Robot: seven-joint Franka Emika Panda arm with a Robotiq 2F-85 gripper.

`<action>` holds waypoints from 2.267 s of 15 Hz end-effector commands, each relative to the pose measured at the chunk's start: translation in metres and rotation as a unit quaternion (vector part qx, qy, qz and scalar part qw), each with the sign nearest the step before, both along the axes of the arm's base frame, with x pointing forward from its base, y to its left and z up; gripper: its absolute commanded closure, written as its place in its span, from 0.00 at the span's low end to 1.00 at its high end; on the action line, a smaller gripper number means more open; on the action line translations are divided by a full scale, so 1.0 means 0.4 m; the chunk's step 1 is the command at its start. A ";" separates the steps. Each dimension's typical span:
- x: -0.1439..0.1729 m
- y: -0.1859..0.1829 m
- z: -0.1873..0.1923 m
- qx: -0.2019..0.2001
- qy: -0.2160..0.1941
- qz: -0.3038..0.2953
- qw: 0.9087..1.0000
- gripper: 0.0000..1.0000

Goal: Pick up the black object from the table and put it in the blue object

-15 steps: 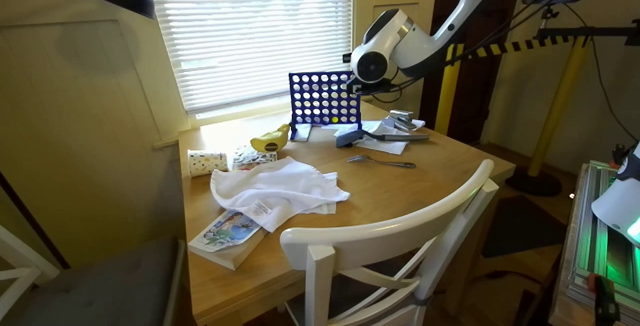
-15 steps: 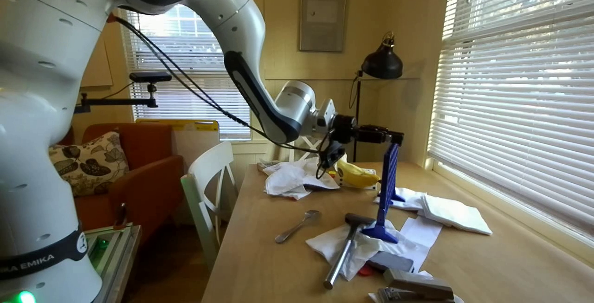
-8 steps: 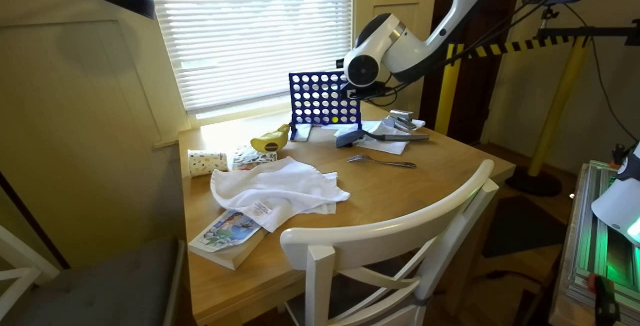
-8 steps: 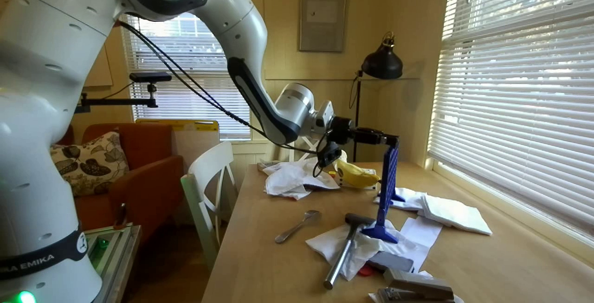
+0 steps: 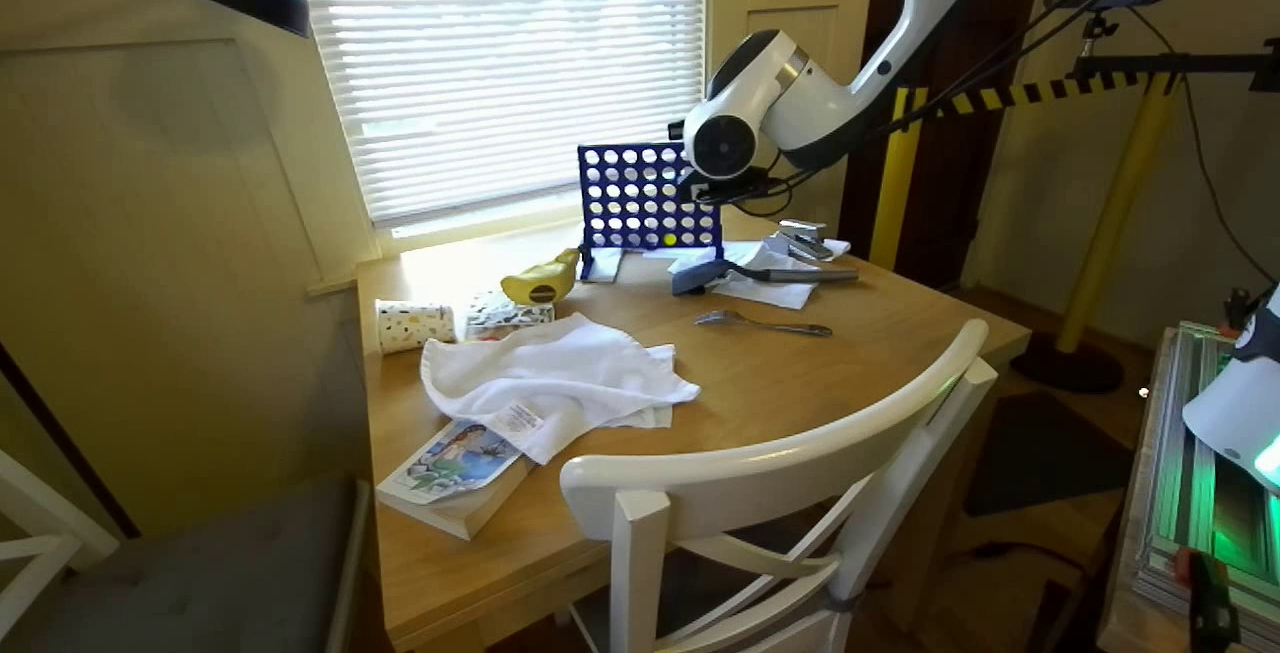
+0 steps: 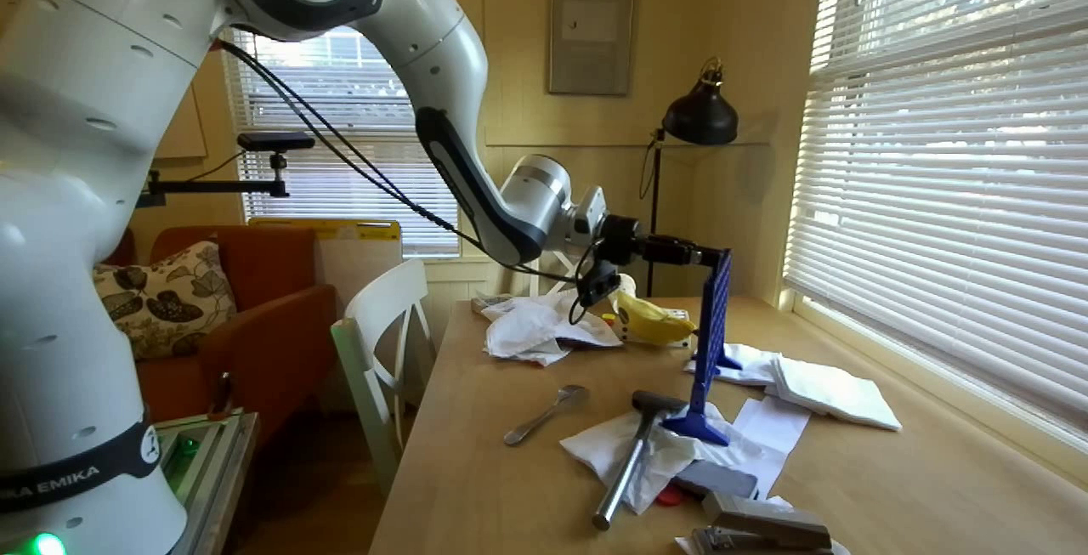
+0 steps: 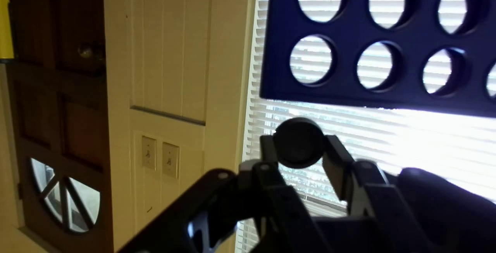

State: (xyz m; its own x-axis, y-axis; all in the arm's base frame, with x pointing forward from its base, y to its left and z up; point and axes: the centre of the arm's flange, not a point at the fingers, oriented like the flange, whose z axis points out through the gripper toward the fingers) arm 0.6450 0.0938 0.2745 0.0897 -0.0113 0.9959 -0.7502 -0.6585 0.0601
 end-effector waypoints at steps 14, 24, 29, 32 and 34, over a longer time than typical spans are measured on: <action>-0.025 0.015 -0.016 0.006 -0.007 -0.019 1.000 0.90; -0.019 -0.015 -0.029 0.026 -0.008 0.007 1.000 0.90; -0.016 -0.018 -0.034 0.037 -0.003 0.013 0.999 0.90; -0.016 -0.017 -0.035 0.041 0.000 0.015 0.999 0.34; -0.014 -0.016 -0.033 0.039 0.001 0.015 0.999 0.19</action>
